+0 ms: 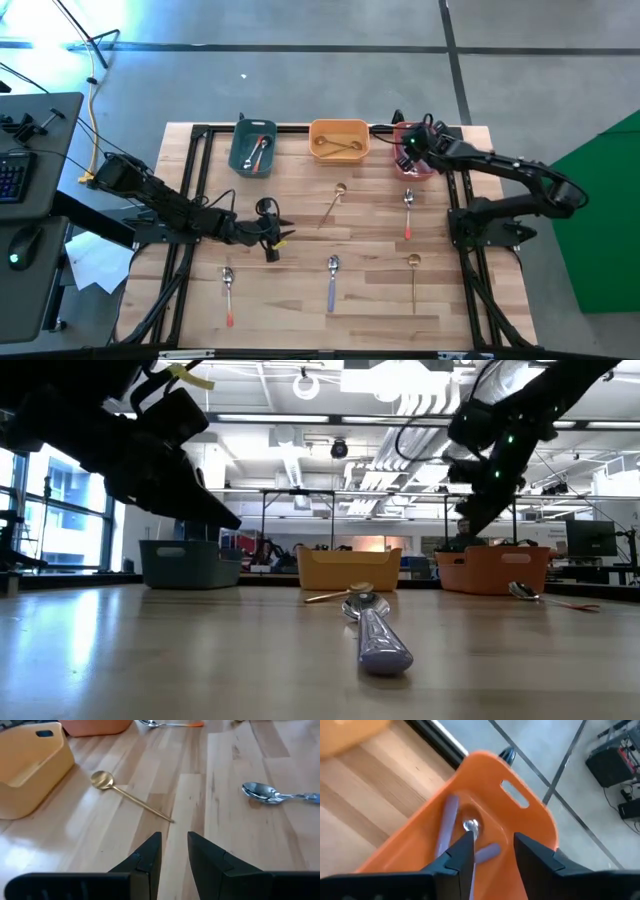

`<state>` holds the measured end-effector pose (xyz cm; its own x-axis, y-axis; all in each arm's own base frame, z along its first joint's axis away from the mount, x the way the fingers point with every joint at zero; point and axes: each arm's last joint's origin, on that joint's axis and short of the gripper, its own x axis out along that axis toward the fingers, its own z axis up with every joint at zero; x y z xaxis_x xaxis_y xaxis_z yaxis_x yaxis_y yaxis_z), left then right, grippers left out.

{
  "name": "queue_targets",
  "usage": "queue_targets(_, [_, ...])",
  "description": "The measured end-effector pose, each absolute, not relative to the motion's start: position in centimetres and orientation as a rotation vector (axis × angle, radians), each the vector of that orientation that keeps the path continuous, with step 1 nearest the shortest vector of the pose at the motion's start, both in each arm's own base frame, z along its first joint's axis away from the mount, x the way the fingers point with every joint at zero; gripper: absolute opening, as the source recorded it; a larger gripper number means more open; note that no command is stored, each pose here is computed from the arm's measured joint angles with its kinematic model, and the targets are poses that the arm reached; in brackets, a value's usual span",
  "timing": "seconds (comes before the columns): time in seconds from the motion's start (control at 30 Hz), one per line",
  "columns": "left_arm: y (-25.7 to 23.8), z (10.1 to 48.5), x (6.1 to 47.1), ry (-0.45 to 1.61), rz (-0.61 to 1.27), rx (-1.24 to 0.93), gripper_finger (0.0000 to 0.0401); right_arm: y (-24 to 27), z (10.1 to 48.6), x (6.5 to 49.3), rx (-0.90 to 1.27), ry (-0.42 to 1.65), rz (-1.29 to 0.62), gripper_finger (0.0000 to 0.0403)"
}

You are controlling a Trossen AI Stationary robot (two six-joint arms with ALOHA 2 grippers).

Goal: Sort silverware by color (type)
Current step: Put the right orange spoon into the blue bin

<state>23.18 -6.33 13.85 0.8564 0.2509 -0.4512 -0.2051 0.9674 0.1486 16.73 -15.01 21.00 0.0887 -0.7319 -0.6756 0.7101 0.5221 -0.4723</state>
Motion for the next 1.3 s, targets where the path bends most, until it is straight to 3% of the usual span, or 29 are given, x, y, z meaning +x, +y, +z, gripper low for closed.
queue_targets(0.27, [-7.6, 13.5, 22.8, 0.541, 0.060, 0.007, 0.0079, -11.2, 24.8, 17.3, -0.018, 0.862, -0.927, 0.0071])
queue_targets(0.53, [-10.1, 13.4, 21.7, 0.681, 0.046, 0.092, 0.0039, -6.1, 24.4, 19.1, 0.030, 0.779, -0.669, 0.0004])
queue_targets(0.77, [-10.3, 13.7, 21.8, 0.627, 0.137, 0.059, 0.0005, -2.4, 22.4, 19.0, 0.215, 0.804, -0.627, 0.0012])
queue_targets(0.97, [-10.4, 13.9, 21.9, 0.601, 0.142, 0.016, 0.0002, 0.5, 21.0, 17.3, 0.387, 0.963, -0.678, 0.0039])
queue_targets(1.17, [-10.2, 13.9, 22.0, 0.581, 0.200, -0.010, 0.0001, 1.5, 19.6, 16.9, 0.495, 1.006, -0.882, 0.0100])
queue_targets(1.3, [-10.3, 13.9, 21.9, 0.583, 0.206, -0.029, 0.0000, 1.1, 18.1, 17.2, 0.511, 1.058, -1.038, 0.0120])
